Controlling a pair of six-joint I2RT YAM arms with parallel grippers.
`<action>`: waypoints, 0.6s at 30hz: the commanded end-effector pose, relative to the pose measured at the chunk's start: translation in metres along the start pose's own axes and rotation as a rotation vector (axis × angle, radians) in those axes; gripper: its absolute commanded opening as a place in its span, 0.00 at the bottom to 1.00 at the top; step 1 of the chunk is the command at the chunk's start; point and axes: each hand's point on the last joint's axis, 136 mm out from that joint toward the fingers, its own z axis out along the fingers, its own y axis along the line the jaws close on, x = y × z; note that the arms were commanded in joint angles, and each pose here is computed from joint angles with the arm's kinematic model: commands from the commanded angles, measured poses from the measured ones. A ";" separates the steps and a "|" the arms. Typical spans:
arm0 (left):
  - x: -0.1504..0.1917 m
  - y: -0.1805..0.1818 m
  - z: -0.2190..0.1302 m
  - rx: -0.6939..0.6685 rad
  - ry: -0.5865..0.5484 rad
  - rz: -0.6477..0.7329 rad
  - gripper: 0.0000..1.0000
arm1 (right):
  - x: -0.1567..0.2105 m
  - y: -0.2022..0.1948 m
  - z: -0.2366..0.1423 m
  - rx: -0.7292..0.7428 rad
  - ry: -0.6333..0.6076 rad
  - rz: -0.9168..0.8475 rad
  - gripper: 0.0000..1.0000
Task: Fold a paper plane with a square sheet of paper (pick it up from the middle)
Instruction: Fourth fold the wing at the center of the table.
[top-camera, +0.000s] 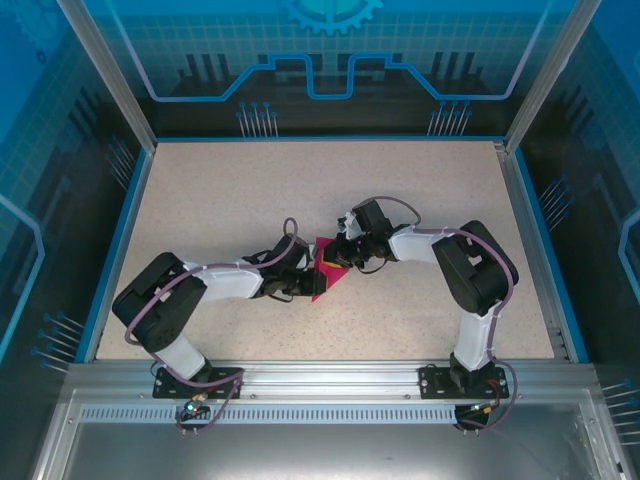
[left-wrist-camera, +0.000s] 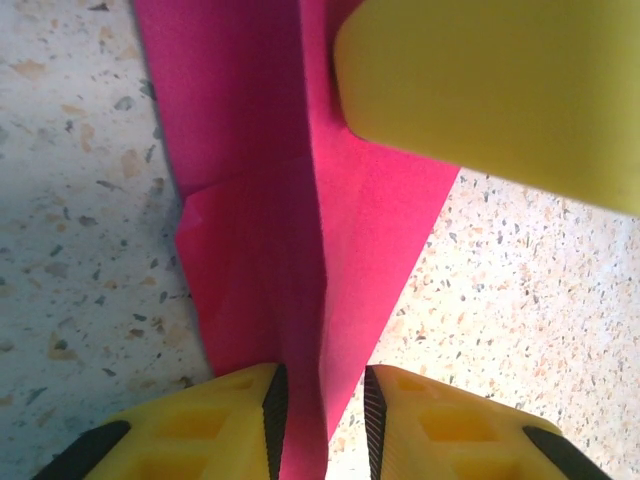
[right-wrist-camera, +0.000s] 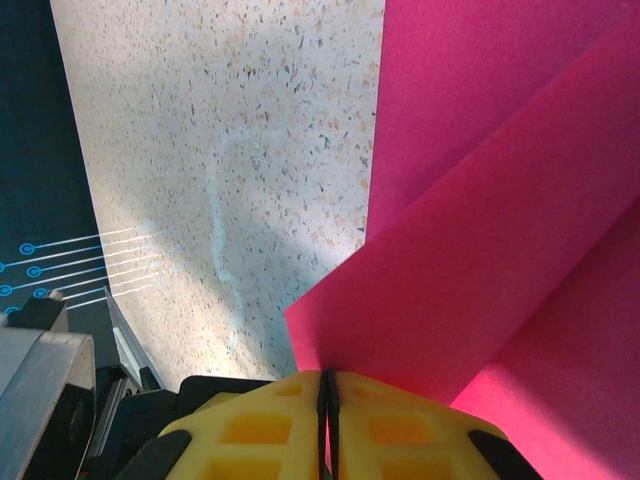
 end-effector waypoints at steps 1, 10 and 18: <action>-0.004 -0.003 -0.006 -0.064 -0.018 0.084 0.28 | -0.001 0.012 0.001 -0.017 0.008 -0.013 0.12; -0.008 -0.001 -0.010 -0.165 -0.070 0.142 0.26 | -0.001 0.014 0.001 -0.020 0.008 -0.015 0.11; -0.006 -0.007 -0.007 -0.165 -0.066 0.179 0.18 | -0.001 0.014 0.000 -0.019 0.009 -0.017 0.11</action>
